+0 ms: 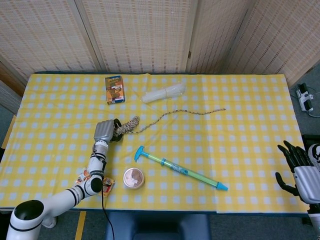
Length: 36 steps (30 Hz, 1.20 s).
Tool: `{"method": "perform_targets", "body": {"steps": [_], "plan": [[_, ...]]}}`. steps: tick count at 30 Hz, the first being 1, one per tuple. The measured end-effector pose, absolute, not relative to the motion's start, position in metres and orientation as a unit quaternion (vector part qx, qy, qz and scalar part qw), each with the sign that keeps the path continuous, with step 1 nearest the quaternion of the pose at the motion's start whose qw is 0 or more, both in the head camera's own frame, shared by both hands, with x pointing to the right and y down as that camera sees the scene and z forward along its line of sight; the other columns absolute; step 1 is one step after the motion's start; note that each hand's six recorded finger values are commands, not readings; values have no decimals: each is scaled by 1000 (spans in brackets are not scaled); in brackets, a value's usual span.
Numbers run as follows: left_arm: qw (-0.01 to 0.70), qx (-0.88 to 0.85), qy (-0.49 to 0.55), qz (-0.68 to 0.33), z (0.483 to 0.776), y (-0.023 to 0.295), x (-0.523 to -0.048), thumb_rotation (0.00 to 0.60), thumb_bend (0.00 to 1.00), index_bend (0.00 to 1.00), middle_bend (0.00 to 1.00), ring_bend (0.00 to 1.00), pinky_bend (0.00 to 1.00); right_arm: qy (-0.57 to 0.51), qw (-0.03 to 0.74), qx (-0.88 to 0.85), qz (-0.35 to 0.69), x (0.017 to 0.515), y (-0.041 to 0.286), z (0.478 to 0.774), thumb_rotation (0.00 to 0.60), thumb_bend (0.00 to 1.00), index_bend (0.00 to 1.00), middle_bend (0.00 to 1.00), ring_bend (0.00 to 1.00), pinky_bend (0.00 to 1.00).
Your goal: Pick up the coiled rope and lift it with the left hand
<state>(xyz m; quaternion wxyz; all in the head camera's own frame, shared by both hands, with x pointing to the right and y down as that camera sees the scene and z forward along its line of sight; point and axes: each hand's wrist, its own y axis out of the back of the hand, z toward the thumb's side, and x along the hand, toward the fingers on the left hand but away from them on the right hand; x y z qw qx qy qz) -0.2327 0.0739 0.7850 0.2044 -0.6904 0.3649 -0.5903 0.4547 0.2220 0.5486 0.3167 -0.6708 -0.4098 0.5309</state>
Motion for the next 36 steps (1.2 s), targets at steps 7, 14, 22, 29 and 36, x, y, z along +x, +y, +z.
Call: {"method": "perform_targets", "body": {"steps": [7, 14, 22, 29, 36], "plan": [[220, -726, 355, -545, 770, 77, -239, 600, 699, 626, 633, 646, 739, -406, 320, -675, 526, 449, 221, 548, 600, 487, 0, 0, 40, 0], [259, -758, 345, -489, 737, 84, -259, 600, 698, 627, 634, 648, 740, -399, 326, -681, 520, 440, 218, 548, 600, 486, 0, 0, 46, 0], [290, -797, 281, -448, 698, 112, -281, 600, 698, 627, 634, 648, 740, -389, 329, -691, 513, 427, 216, 550, 600, 487, 0, 0, 44, 0], [292, -821, 252, -421, 674, 136, -284, 600, 697, 627, 634, 647, 740, -372, 336, -701, 507, 415, 213, 553, 600, 486, 0, 0, 51, 0], [286, -817, 271, -421, 669, 133, -290, 600, 698, 627, 634, 648, 740, -329, 351, -724, 494, 388, 196, 564, 600, 487, 16, 25, 64, 0]]}}
